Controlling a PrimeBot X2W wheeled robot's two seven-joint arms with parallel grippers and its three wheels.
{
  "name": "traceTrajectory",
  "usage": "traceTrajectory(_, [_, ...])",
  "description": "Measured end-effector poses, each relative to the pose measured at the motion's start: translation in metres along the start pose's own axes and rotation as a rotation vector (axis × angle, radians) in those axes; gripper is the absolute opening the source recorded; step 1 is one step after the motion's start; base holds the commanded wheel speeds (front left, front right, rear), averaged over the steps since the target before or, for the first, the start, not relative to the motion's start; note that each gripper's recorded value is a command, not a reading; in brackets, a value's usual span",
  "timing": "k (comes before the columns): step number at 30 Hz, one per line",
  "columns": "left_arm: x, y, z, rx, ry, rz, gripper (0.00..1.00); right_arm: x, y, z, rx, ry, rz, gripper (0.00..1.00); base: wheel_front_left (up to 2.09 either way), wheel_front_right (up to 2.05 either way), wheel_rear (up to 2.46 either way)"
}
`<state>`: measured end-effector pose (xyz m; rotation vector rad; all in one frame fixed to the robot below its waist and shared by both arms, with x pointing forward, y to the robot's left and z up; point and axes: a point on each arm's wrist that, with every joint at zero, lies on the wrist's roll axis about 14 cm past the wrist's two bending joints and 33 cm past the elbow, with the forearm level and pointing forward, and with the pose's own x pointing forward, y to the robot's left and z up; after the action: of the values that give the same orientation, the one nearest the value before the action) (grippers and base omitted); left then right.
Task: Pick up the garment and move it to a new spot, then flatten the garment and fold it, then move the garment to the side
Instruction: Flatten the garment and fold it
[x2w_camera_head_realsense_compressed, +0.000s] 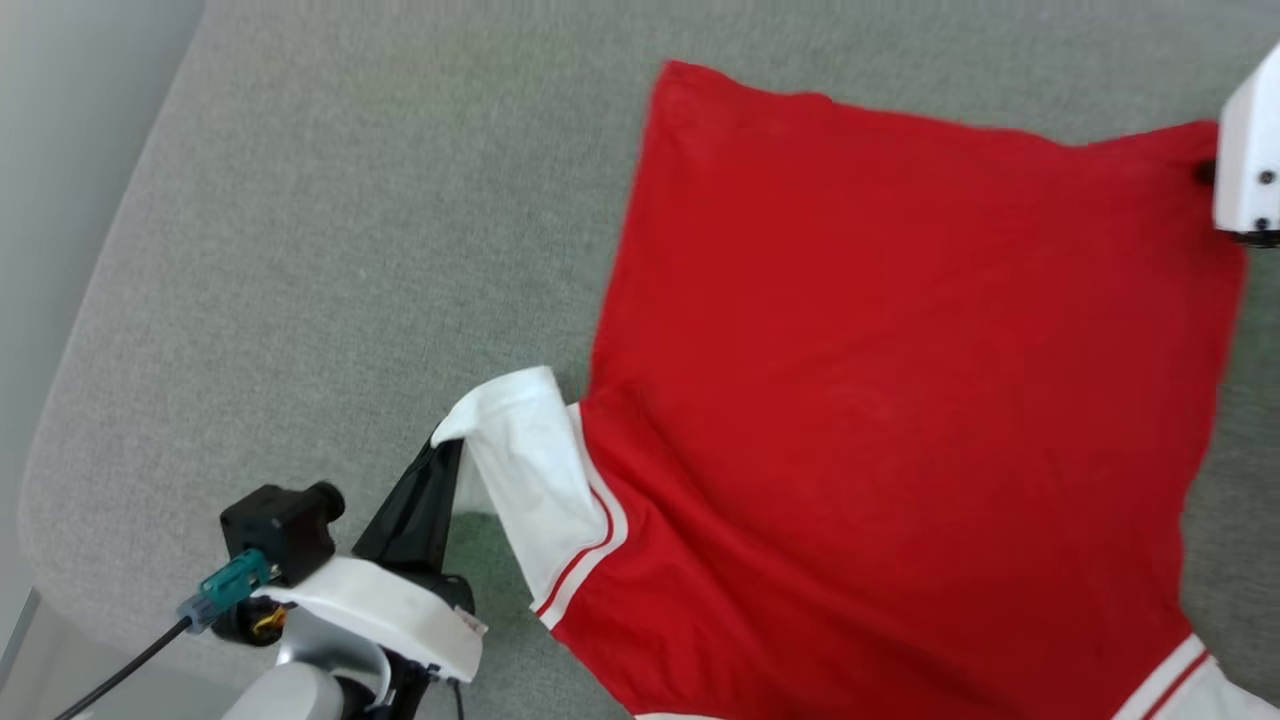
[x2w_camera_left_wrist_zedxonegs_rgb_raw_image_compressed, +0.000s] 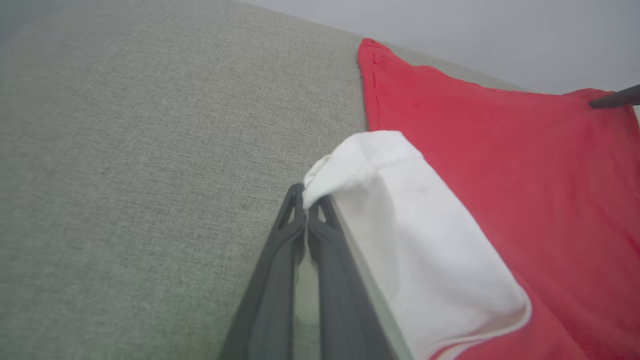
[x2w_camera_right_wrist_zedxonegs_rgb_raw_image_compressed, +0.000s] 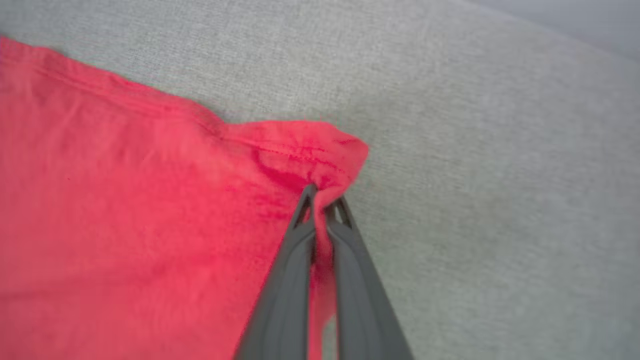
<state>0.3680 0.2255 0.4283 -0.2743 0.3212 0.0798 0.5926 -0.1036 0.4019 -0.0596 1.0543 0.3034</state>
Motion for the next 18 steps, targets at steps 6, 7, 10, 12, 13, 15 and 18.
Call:
traceTrajectory(6, [-0.015, 0.001, 0.007, -0.003, -0.018, 0.001, 0.0, -0.058, -0.035, 0.001, -0.069, -0.061, -0.112, 0.0, 0.0, 0.0, 0.0])
traceTrajectory(7, [-0.017, 0.0, 0.008, -0.005, -0.021, -0.004, 0.0, -0.067, -0.041, -0.004, -0.071, -0.065, -0.126, 0.0, 0.0, 0.0, 0.0])
traceTrajectory(10, [-0.026, -0.003, 0.007, -0.007, -0.017, -0.011, 0.0, -0.095, -0.062, -0.031, -0.073, -0.05, -0.175, 0.0, 0.0, 0.0, 0.0])
traceTrajectory(12, [-0.03, -0.007, 0.007, -0.009, -0.015, -0.02, 0.0, -0.114, -0.077, -0.056, -0.065, -0.029, -0.21, 0.0, 0.0, 0.0, 0.0])
traceTrajectory(13, [-0.031, -0.01, 0.007, -0.013, -0.012, -0.029, 0.0, -0.122, -0.084, -0.072, -0.05, -0.012, -0.219, 0.0, 0.0, 0.0, 0.0])
traceTrajectory(15, [-0.035, -0.015, 0.004, -0.02, -0.001, -0.04, 0.0, -0.136, -0.096, -0.111, -0.037, 0.041, -0.25, 0.0, 0.0, 0.0, 0.0])
traceTrajectory(18, [-0.039, -0.022, -0.002, -0.022, 0.024, -0.057, 0.0, -0.152, -0.103, -0.176, 0.005, 0.128, -0.259, 0.0, 0.0, 0.0, 0.0])
